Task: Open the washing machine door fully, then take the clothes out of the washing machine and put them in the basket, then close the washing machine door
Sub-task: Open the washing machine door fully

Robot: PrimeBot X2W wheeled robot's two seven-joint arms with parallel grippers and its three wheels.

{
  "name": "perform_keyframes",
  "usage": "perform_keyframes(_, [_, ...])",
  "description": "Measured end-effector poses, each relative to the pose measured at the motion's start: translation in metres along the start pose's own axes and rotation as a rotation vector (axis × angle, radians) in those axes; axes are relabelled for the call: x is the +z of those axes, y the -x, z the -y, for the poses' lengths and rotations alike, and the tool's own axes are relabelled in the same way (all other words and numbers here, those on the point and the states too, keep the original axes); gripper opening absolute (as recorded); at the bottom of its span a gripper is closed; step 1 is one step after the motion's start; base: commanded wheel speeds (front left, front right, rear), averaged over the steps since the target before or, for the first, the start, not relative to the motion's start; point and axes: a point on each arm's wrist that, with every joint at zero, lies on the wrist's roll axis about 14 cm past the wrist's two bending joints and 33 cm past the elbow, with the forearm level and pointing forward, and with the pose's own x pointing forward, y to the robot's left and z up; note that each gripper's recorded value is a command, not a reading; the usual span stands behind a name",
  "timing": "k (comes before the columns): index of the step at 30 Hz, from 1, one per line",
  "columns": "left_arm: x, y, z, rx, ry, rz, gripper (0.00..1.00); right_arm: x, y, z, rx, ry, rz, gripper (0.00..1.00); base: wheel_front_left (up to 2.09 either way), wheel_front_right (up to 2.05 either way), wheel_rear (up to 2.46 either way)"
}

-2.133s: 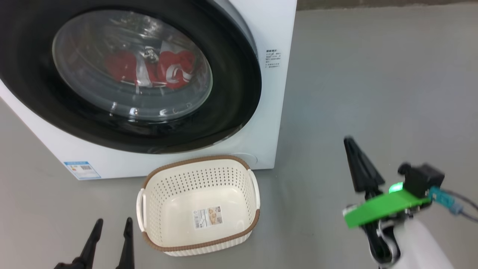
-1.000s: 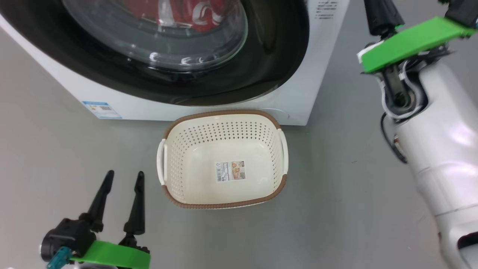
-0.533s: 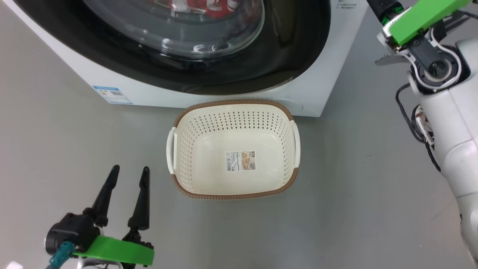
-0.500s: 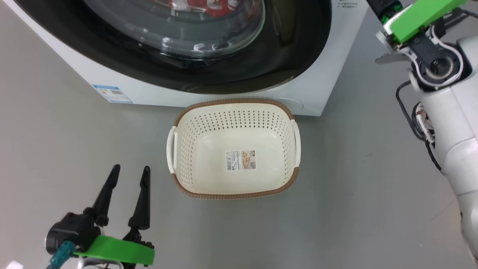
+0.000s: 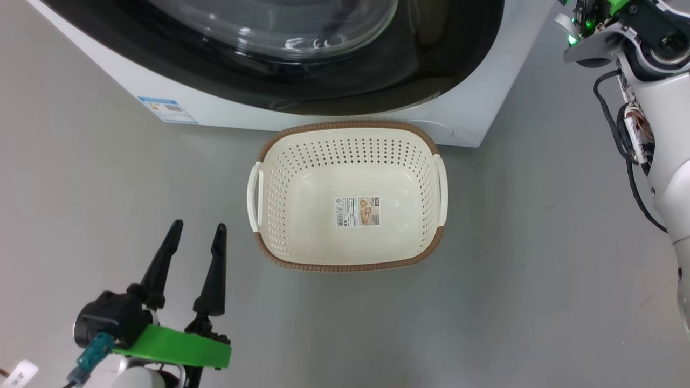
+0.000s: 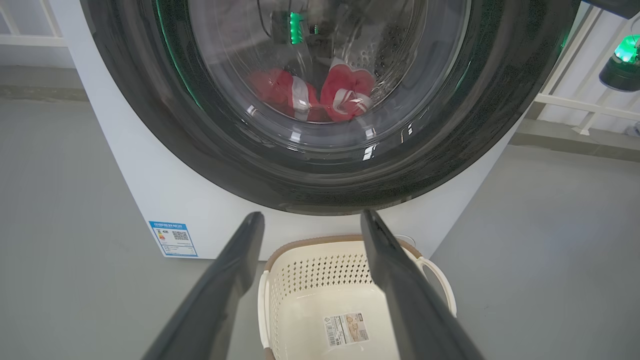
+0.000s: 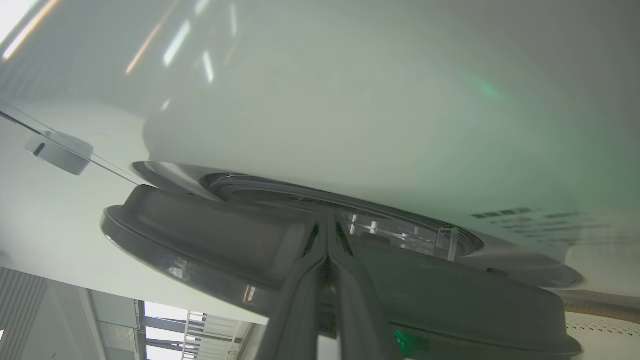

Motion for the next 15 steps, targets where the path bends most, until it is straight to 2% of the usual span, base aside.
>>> perform_keyframes(15, [0.001, -0.007, -0.001, -0.001, -0.003, 0.004, 1.0, -0.015, -0.012, 0.017, -0.036, -0.057, -0.106, 0.0, 0.0, 0.0, 0.0])
